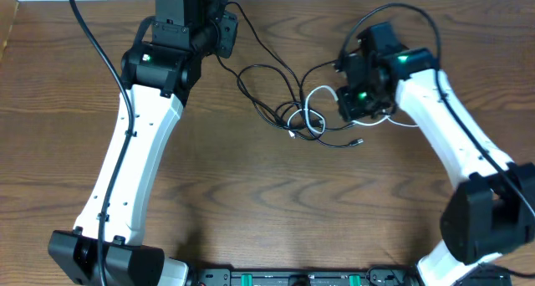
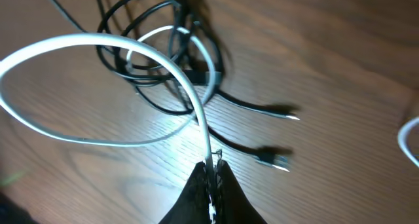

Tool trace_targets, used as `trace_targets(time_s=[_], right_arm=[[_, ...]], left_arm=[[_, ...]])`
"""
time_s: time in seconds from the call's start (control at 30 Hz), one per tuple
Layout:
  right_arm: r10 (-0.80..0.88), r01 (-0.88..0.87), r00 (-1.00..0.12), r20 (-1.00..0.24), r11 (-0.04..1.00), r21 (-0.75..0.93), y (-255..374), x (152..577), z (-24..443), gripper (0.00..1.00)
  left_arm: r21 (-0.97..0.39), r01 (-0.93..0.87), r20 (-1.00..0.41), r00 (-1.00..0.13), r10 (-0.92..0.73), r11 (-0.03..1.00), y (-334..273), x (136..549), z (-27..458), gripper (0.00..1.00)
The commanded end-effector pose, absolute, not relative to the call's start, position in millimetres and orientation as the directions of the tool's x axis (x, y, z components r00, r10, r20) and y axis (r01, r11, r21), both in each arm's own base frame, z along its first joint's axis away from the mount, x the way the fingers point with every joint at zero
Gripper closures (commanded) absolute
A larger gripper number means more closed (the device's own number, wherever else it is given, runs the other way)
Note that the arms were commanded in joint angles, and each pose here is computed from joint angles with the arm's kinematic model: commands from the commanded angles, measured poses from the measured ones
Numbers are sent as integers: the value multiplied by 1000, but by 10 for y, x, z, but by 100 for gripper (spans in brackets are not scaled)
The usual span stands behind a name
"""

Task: Untangle cables

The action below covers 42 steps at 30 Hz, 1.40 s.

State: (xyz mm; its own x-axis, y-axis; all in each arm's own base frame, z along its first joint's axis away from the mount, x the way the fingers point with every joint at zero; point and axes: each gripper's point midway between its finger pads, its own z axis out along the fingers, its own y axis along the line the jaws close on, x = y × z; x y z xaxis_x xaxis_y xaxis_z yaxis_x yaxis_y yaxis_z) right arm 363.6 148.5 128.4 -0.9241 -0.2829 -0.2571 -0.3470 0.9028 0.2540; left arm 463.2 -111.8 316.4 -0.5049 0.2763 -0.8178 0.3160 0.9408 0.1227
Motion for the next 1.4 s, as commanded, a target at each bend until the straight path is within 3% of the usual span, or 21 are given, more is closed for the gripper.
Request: trace_targets(time_s=[0.0, 0.17, 0.63, 0.8, 1.27, 1.3, 1.33, 1.37], right_arm=[[-265, -339, -916, -302, 913, 226, 1340, 3694, 1465, 99], [-221, -301, -918, -330, 929, 215, 1170, 3755, 1602, 99], [-68, -107, -847, -527, 993, 45, 273, 3728, 2851, 99], [19, 0, -841, -541, 999, 34, -62, 3673, 2975, 99], [7, -46, -870, -492, 994, 96, 20, 3677, 2830, 99], [3, -54, -878, -478, 993, 105, 49, 3687, 2786, 98], [-14, -77, -887, -462, 990, 119, 110, 3699, 2729, 91], [-35, -106, -897, -441, 985, 139, 195, 3714, 2659, 76]], left_arm=[[127, 328, -819, -498, 286, 936, -1115, 4613, 3171, 93], [127, 328, -818, -499, 286, 936, -1115, 4613, 3170, 93], [158, 284, -813, -506, 288, 946, -1022, 4640, 3166, 93], [261, 116, -807, -519, 283, 958, -669, 4709, 3229, 93], [227, 132, -810, -525, 263, 965, -594, 4721, 3208, 93], [227, 133, -809, -525, 263, 965, -594, 4721, 3207, 93], [227, 132, -809, -525, 262, 965, -594, 4721, 3207, 92], [227, 133, -809, -526, 263, 965, -595, 4720, 3206, 93]])
